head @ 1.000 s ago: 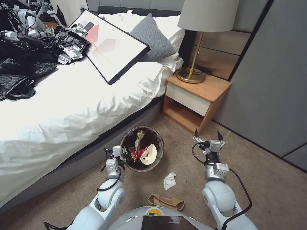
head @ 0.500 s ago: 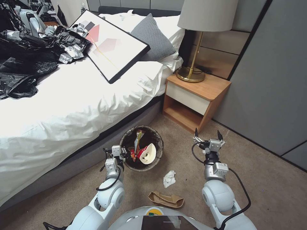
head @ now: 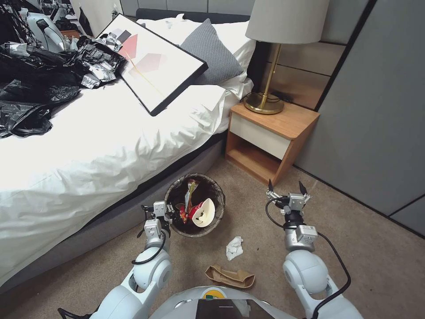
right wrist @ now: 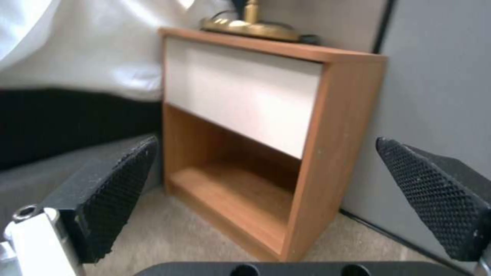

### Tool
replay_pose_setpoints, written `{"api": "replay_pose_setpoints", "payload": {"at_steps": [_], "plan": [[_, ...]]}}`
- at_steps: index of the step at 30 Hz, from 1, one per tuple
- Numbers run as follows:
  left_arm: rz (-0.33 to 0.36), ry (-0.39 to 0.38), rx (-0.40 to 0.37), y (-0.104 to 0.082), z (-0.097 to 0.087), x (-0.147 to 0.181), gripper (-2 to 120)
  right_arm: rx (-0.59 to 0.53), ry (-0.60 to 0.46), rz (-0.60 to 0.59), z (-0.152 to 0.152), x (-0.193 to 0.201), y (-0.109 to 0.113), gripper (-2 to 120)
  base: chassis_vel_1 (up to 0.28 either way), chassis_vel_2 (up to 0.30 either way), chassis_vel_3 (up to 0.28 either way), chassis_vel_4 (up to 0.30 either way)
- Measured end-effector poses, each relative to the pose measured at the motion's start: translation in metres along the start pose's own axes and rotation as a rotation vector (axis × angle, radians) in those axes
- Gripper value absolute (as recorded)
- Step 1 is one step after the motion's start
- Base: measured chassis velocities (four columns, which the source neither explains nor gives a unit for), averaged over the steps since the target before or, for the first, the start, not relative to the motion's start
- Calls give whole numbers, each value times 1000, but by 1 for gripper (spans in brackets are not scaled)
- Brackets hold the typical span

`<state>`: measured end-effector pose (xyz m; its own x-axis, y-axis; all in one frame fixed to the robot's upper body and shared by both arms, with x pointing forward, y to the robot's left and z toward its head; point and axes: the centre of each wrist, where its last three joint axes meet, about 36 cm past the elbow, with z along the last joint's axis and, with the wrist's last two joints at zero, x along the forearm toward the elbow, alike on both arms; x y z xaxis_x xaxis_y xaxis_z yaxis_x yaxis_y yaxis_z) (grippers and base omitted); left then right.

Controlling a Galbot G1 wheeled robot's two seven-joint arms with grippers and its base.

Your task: Pick up the trash bin, then pick up the garbage from the floor and place it into the trash bin.

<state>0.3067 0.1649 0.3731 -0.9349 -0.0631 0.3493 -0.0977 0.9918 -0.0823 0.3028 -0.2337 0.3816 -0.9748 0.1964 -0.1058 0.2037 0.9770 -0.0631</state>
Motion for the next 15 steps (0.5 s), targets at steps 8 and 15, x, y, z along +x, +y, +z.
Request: {"api": "replay_pose_setpoints", "payload": {"at_steps": [8, 15], "plan": [[0, 0, 0, 0, 0, 0, 2, 4, -1, 0, 0, 0, -1, 100, 0, 0, 0, 0], [-7, -4, -4, 3, -1, 0, 2, 22, 39, -51, -1, -1, -9, 100, 0, 0, 0, 0]]}}
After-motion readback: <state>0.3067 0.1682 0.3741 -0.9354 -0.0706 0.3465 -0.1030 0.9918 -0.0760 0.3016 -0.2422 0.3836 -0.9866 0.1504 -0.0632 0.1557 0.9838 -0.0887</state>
